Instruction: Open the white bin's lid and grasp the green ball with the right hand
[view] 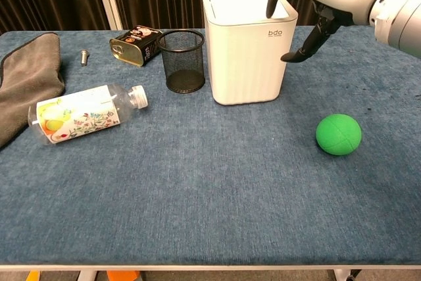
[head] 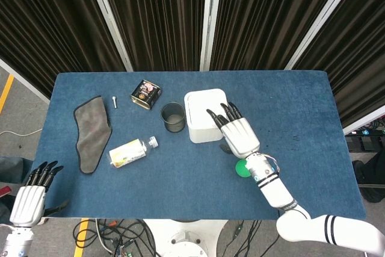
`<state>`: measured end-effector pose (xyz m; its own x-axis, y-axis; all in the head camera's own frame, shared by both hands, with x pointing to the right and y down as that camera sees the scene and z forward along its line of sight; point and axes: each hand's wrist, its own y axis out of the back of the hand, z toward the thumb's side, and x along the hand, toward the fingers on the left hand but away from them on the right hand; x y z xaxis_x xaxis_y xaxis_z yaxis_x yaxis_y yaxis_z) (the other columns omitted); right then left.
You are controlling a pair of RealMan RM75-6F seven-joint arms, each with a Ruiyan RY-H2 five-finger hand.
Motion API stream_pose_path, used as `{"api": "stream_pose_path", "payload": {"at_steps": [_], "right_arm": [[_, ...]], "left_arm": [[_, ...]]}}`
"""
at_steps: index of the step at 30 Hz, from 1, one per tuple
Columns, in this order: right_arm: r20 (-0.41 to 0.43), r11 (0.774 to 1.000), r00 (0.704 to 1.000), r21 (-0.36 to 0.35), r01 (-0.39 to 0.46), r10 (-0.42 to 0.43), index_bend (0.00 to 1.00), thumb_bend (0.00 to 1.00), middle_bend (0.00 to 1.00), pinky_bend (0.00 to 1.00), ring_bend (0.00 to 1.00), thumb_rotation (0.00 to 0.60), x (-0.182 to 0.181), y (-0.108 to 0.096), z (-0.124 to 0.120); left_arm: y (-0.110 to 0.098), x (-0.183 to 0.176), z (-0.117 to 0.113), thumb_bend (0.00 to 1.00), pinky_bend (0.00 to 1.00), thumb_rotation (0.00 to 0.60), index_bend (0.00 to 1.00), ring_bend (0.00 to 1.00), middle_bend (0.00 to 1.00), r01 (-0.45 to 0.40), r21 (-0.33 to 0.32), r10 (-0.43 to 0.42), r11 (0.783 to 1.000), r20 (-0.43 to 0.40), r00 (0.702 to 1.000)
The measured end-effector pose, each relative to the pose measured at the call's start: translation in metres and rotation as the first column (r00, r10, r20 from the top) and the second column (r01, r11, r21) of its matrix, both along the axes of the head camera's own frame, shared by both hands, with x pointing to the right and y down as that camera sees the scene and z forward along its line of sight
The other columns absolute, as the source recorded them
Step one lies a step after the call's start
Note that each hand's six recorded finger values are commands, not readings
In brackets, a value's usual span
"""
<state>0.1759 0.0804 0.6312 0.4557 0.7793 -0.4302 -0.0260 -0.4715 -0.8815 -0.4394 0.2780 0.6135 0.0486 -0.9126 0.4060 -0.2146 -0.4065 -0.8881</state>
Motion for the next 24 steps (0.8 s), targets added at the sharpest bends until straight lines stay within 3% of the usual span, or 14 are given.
{"api": "stream_pose_path", "payload": {"at_steps": [6, 10, 15, 18, 24], "right_arm": [[0.033, 1.000, 0.999, 0.023, -0.011, 0.010, 0.00, 0.08, 0.26, 0.00, 0.00, 0.600, -0.002, -0.003, -0.008], [0.082, 0.997, 0.996, 0.077, -0.030, 0.024, 0.00, 0.08, 0.12, 0.00, 0.00, 0.600, 0.002, -0.005, -0.028], [0.106, 0.990, 0.994, 0.133, -0.040, 0.026, 0.00, 0.08, 0.07, 0.00, 0.00, 0.600, 0.023, 0.005, -0.049], [0.063, 0.993, 0.998, 0.114, -0.031, 0.024, 0.00, 0.08, 0.06, 0.00, 0.00, 0.600, 0.046, 0.024, -0.048], [-0.033, 0.998, 0.998, -0.040, -0.054, 0.053, 0.00, 0.08, 0.07, 0.00, 0.00, 0.600, 0.098, 0.078, -0.026]], "left_arm": [[-0.001, 0.001, -0.001, 0.10, 0.13, 0.600, 0.17, 0.03, 0.10, -0.002, 0.005, 0.002, 1.000, -0.002, 1.000], [-0.001, 0.001, -0.001, 0.10, 0.13, 0.600, 0.17, 0.03, 0.10, -0.001, 0.004, 0.001, 1.000, -0.003, 1.000], [-0.001, 0.002, -0.001, 0.10, 0.13, 0.600, 0.17, 0.03, 0.10, 0.000, 0.007, 0.000, 1.000, -0.005, 1.000], [-0.001, 0.003, -0.001, 0.10, 0.13, 0.600, 0.18, 0.03, 0.10, -0.005, 0.006, 0.005, 1.000, -0.007, 1.000], [-0.004, 0.009, -0.001, 0.10, 0.13, 0.600, 0.19, 0.03, 0.10, -0.019, 0.010, 0.019, 1.000, -0.009, 1.000]]}}
